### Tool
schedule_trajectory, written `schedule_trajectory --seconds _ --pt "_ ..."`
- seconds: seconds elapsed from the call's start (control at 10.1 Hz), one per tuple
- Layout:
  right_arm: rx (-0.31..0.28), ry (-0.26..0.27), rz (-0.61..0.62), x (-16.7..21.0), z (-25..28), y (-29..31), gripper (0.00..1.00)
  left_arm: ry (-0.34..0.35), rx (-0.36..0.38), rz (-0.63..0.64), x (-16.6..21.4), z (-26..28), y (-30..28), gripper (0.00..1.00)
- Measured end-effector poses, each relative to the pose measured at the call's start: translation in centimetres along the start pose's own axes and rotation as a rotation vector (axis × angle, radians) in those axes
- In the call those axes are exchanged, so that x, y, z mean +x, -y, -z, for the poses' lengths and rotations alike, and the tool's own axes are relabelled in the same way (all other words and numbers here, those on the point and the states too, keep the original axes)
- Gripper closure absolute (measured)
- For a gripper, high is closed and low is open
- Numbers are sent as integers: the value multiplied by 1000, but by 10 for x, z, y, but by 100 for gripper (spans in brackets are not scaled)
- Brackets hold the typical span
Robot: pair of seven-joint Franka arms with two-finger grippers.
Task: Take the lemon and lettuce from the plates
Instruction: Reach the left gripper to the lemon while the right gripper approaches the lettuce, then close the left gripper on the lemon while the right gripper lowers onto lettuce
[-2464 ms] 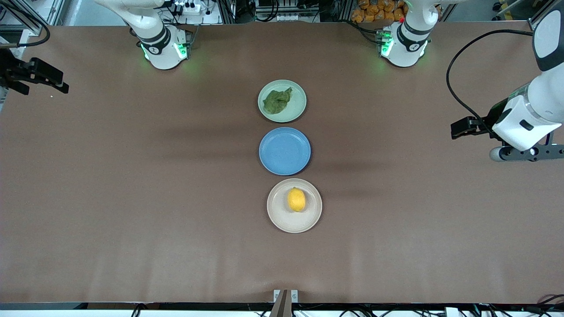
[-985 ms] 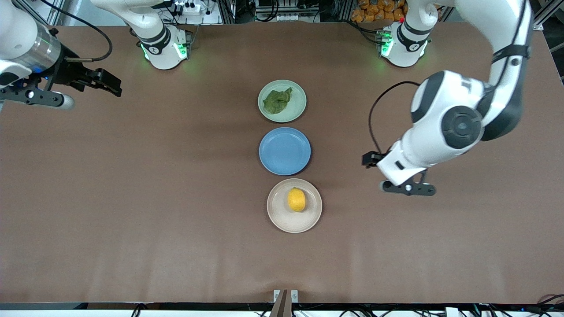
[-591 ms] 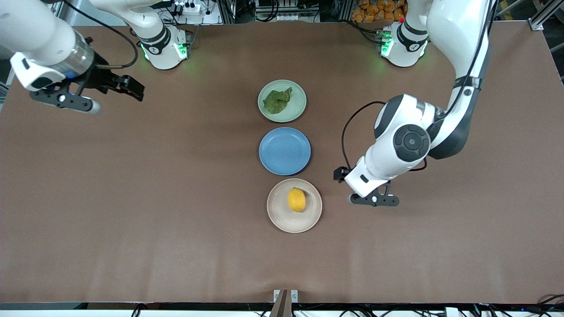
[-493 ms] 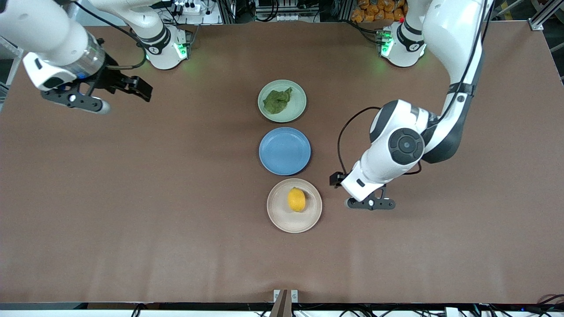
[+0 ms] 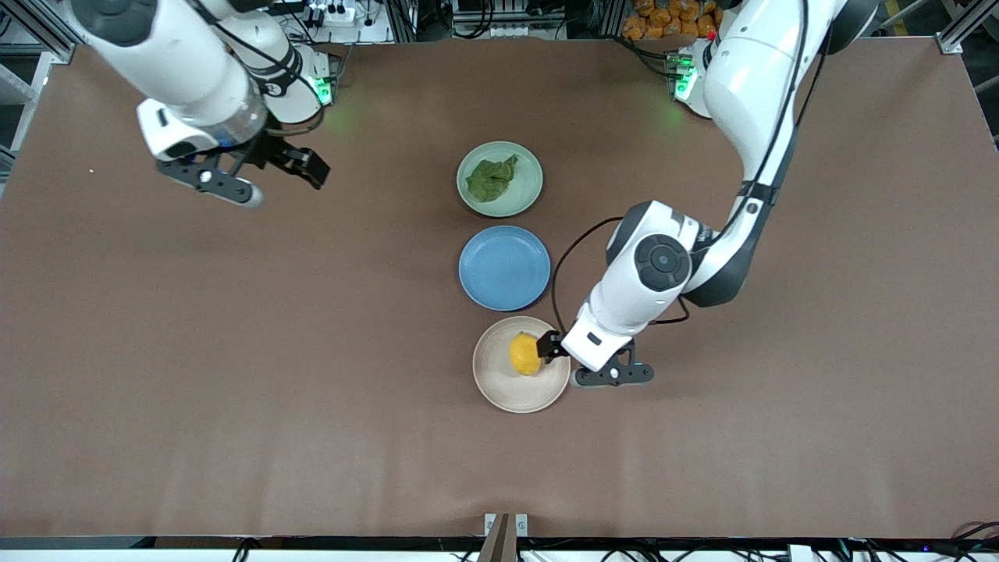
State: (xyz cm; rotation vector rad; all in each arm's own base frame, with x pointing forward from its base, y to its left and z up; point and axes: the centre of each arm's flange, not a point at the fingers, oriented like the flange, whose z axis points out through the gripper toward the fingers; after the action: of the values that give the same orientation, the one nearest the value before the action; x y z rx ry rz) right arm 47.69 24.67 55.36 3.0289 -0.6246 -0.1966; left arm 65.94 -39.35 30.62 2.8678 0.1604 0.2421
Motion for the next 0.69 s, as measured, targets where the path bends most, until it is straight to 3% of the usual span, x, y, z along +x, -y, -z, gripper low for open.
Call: schedule_trajectory --seconds 0.39,0.69 --pt "-21 -1 -83 -56 -34 54 0 -70 -77 48 -13 -44 -21 0" --pt "26 -4 -159 -81 -68 80 0 -65 -85 31 -29 -69 -30 0"
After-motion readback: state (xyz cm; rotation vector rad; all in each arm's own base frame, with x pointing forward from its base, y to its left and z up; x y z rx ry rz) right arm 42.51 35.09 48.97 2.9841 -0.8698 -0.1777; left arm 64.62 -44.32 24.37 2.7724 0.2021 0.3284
